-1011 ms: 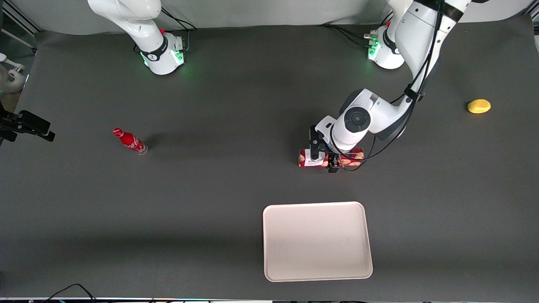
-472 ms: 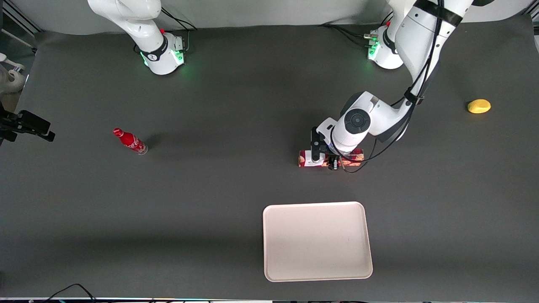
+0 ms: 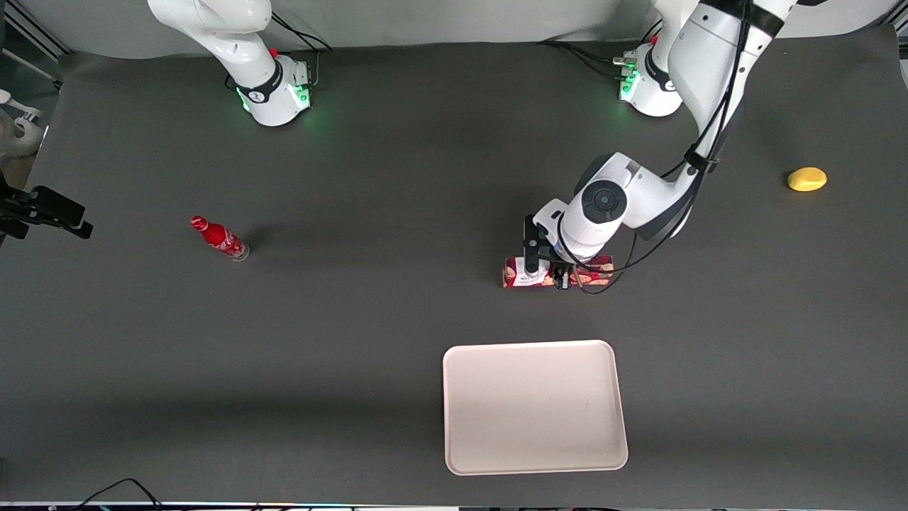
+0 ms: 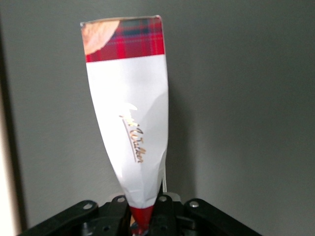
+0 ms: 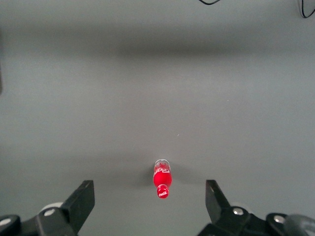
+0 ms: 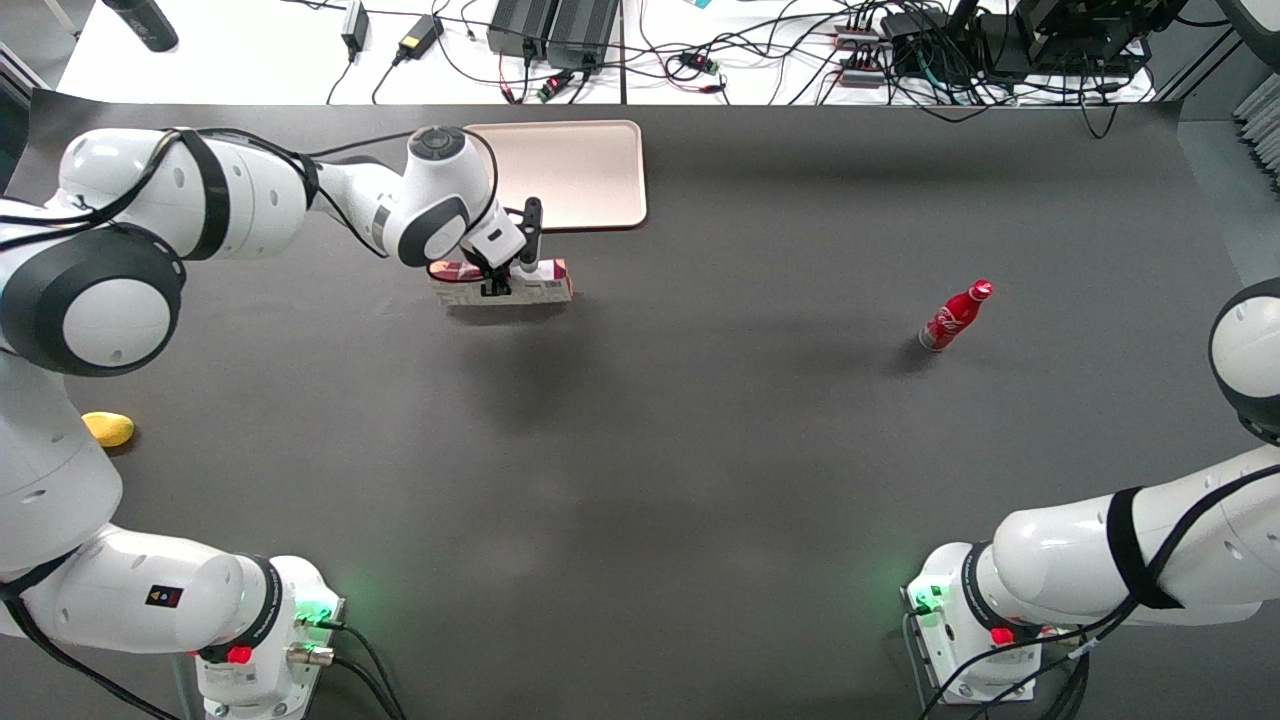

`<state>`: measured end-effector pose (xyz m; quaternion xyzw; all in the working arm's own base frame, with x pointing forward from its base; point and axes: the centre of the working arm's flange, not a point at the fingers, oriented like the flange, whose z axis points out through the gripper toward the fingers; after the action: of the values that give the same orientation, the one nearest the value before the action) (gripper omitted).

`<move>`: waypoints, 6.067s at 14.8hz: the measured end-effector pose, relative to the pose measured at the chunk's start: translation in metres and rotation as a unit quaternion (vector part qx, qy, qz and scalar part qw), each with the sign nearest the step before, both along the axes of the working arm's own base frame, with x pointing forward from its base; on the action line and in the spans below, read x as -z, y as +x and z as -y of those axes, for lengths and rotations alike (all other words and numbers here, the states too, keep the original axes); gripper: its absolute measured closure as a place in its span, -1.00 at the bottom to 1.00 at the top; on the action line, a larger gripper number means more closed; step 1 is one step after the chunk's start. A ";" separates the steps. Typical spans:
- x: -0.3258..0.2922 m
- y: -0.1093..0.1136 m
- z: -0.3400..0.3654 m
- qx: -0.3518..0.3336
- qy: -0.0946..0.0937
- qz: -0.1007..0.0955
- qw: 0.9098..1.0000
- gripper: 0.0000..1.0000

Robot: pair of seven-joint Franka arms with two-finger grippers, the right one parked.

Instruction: Place red cookie box on tray

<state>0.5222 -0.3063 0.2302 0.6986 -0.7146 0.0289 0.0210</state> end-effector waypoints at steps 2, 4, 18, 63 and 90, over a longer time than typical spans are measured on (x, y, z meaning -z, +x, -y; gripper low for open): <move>-0.028 0.009 -0.001 -0.002 0.016 -0.001 1.000 0.78; -0.072 0.021 -0.002 -0.006 0.031 0.005 0.999 0.78; -0.228 0.050 -0.047 -0.203 0.003 -0.039 0.978 0.78; 0.021 0.232 -0.074 -0.683 -0.122 0.075 0.716 -0.81; -0.361 0.000 -0.211 -0.694 0.066 0.011 0.716 -1.00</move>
<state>0.5225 -0.0949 0.5916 0.9979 -0.0289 -0.0043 -0.0584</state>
